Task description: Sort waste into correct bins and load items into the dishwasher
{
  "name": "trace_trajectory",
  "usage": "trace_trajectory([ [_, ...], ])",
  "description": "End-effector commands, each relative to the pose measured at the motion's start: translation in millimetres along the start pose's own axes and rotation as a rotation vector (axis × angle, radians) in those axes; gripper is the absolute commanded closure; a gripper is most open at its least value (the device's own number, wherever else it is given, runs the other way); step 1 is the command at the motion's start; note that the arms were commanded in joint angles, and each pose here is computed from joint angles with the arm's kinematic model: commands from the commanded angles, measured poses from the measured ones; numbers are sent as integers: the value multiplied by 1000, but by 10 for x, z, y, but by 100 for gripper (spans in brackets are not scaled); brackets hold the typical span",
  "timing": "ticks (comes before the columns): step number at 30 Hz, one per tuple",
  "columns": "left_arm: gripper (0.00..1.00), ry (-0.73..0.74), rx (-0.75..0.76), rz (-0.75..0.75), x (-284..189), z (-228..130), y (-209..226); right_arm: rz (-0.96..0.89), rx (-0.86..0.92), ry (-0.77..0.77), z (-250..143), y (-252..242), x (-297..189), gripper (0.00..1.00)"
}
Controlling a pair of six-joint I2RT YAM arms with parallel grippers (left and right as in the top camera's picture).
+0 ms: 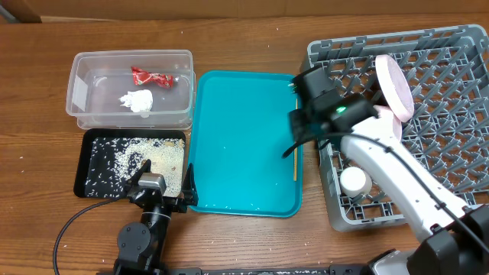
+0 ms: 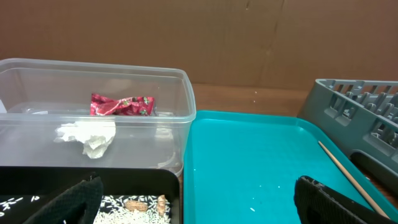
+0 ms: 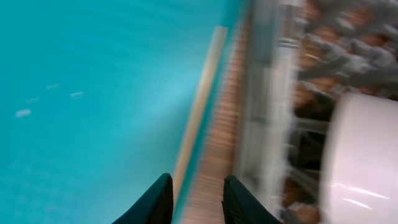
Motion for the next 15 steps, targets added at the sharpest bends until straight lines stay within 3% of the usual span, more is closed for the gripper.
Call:
trace_trajectory([
  [1, 0, -9, 17, 21, -2, 3, 23, 31, 33, -21, -94, 167, -14, 71],
  [15, 0, -9, 17, 21, -2, 3, 23, -140, 38, 27, -330, 224, 931, 71],
])
Point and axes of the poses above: each gripper's point midway between its finger pads, its own x axis out along the fingers, its own y axis along the line the jaws close on, z = x × y, the point moved 10 cm from there along -x, back along the fingers, and after that the axes turned 6 degrees about x, right-handed, at the moved point
